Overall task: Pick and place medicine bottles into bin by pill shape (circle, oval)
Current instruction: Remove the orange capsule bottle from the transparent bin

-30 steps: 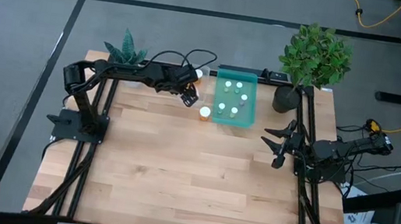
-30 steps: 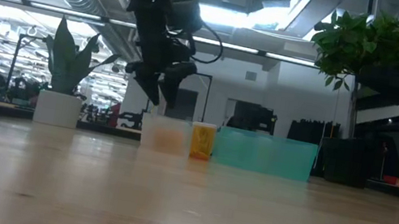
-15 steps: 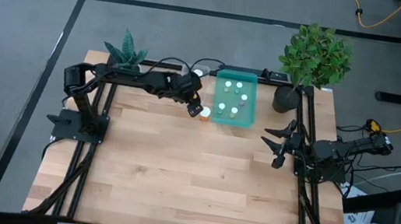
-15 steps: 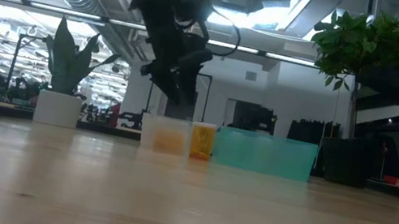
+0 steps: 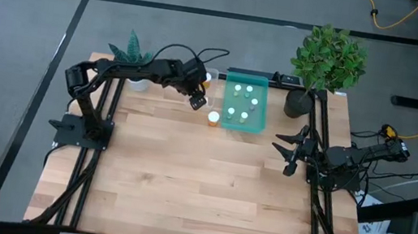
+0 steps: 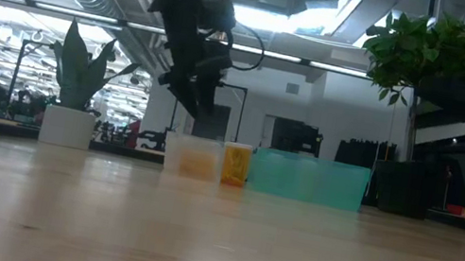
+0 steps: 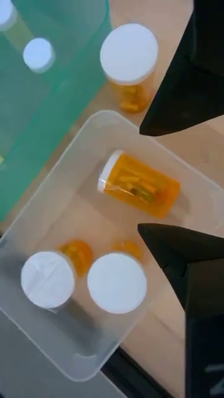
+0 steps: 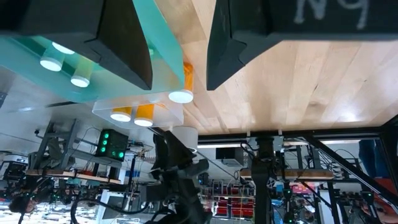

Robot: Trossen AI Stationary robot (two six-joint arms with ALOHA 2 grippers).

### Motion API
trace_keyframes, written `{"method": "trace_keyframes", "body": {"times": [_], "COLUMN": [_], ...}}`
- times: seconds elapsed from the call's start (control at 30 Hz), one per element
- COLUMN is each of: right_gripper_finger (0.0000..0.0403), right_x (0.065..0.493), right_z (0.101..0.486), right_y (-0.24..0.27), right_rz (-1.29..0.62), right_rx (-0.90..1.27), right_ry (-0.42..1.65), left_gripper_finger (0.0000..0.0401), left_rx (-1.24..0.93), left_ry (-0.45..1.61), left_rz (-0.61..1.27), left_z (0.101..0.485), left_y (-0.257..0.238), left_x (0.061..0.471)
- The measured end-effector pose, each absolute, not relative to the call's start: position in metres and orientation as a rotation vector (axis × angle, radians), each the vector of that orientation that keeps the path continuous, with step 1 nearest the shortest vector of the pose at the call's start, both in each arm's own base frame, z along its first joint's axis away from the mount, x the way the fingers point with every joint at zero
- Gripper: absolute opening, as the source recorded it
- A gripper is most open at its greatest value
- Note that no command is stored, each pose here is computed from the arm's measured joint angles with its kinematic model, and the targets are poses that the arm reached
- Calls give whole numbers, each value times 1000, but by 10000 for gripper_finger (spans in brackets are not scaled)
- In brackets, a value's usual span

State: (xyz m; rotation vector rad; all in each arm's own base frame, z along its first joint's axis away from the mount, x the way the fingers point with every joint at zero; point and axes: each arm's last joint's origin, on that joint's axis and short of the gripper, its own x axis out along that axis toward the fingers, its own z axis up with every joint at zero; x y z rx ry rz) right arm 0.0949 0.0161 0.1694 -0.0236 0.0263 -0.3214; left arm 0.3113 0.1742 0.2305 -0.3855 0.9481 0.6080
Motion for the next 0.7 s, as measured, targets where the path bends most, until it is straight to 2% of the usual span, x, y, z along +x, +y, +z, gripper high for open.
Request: {"method": "trace_keyframes", "body": {"times": [0.23, 0.43, 0.57, 0.7], "right_gripper_finger": [154, 154, 154, 154], "right_x": [95, 95, 95, 95], "right_z": [169, 169, 169, 169], "right_y": [16, 16, 16, 16], "right_rz": [-322, -332, -331, -329], "right_rx": [-25, -24, 0, 6], "right_ry": [26, 26, 22, 21], "left_gripper_finger": [233, 233, 233, 233], "left_rx": [-398, -351, -300, -299], "left_ry": [1001, 1043, 1149, 1270], "left_rz": [616, 609, 564, 529], "left_z": [225, 238, 245, 233], "left_y": [180, 198, 206, 205], "left_x": [316, 350, 358, 356]}}
